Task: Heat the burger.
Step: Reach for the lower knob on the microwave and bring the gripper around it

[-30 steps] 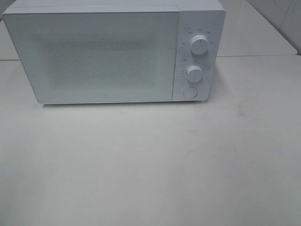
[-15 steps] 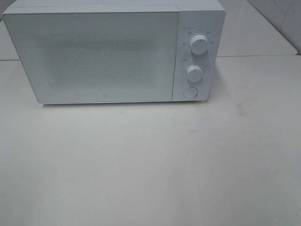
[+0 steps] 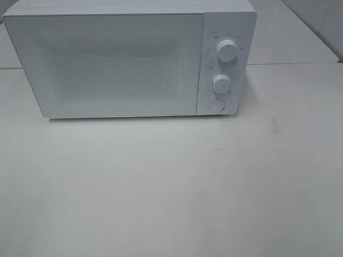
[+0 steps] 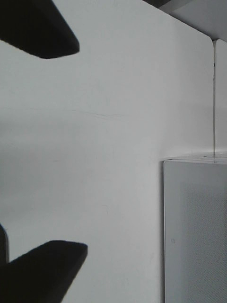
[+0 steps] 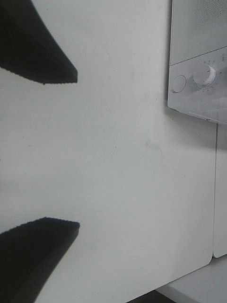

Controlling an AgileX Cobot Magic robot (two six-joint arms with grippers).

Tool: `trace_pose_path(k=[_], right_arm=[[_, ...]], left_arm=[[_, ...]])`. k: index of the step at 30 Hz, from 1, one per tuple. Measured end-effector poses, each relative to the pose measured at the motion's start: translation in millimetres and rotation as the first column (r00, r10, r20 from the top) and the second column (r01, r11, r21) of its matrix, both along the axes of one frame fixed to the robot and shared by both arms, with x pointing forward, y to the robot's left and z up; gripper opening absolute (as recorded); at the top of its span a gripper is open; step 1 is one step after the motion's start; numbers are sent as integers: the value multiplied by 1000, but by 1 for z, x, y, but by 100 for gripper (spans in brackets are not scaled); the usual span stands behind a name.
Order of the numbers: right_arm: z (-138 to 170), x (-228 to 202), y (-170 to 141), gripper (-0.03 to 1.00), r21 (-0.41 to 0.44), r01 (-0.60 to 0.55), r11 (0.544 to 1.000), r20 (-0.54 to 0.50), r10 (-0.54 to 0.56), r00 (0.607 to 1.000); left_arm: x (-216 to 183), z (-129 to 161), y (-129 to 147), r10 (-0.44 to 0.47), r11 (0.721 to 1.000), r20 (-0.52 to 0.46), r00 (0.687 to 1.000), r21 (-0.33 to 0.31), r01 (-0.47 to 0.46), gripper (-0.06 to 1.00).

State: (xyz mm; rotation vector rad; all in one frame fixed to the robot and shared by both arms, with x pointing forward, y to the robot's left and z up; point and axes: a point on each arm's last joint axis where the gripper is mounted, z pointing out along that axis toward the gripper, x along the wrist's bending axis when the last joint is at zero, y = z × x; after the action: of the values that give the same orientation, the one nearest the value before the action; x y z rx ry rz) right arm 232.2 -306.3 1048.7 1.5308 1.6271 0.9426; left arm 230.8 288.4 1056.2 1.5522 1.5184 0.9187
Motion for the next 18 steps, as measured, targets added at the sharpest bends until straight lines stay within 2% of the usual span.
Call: trace_pose_path(k=[18], right_arm=[[0,0,0,75,0,0,1000,0,0,1000]], left_arm=[[0,0,0,0,1000,0,1000,0,0,99]])
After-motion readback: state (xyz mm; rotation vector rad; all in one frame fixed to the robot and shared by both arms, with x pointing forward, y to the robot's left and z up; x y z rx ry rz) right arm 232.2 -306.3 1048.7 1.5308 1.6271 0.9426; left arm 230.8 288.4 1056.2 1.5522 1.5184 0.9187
